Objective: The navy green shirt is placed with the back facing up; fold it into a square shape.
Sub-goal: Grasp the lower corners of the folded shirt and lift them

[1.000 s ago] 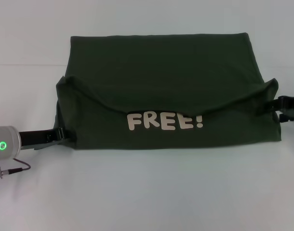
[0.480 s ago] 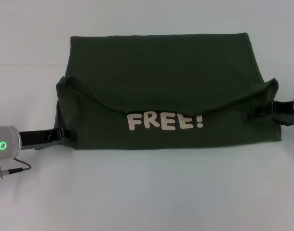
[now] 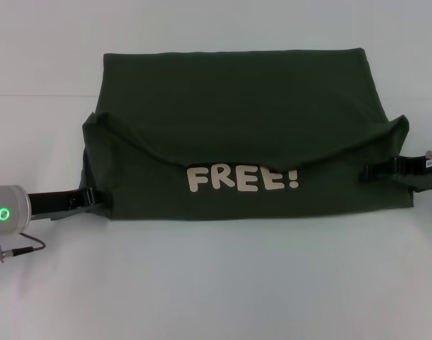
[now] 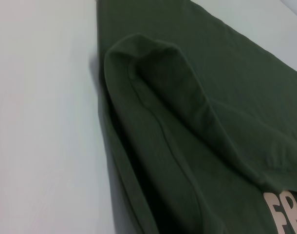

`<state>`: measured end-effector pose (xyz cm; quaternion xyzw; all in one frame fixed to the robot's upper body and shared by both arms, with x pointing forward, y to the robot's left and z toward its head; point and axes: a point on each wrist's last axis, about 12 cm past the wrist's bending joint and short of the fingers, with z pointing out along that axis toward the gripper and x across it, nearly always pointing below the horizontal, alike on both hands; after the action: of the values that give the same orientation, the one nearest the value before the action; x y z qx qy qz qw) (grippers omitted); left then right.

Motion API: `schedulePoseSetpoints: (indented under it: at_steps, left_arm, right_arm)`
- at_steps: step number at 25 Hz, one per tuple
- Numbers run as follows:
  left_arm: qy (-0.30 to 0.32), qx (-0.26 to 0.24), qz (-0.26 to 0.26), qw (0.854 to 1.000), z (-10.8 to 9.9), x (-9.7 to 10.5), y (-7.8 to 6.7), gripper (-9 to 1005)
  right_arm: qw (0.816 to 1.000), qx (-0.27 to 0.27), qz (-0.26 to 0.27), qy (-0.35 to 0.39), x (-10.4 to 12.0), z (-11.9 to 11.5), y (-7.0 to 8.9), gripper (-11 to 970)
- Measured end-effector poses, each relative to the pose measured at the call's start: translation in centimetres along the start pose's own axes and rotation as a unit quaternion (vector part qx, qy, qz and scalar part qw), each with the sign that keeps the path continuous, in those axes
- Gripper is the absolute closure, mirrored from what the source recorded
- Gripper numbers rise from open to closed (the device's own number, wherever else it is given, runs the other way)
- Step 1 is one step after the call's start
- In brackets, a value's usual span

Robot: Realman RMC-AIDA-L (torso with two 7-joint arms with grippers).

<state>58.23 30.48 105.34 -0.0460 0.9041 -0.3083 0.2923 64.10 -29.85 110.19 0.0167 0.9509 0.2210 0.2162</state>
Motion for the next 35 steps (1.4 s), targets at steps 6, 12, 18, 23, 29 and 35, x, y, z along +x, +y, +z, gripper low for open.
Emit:
schedulePoseSetpoints:
  at_steps: [6, 12, 18, 23, 29, 35]
  left_arm:
    - [0.0, 0.0, 0.0, 1.0, 0.0, 0.0, 0.0, 966]
    - [0.0, 0.0, 0.0, 1.0, 0.0, 0.0, 0.0, 966]
    - [0.0, 0.0, 0.001, 1.0, 0.0, 0.0, 0.0, 965]
    - [0.0, 0.0, 0.001, 1.0, 0.0, 0.0, 0.0, 965]
    - [0.012, 0.013, -0.003, 1.0, -0.2, 0.2, -0.2, 966]
    - [0.049, 0.063, -0.007, 0.997, -1.9, 0.8, -0.5, 966]
  right_arm:
    - [1.0, -0.001, 0.005, -0.002, 0.1, -0.2, -0.2, 132]
    - [1.0, 0.002, 0.005, -0.001, 0.2, -0.2, -0.4, 276]
    - [1.0, 0.0, 0.007, 0.002, 0.4, -0.2, -0.4, 600]
    - [1.0, -0.002, 0.009, 0.006, 0.6, -0.2, -0.5, 796]
    - [1.0, -0.008, 0.009, 0.017, 1.0, -0.7, -0.9, 877]
    - [0.998, -0.032, 0.0, 0.051, 2.4, -2.2, -1.7, 918]
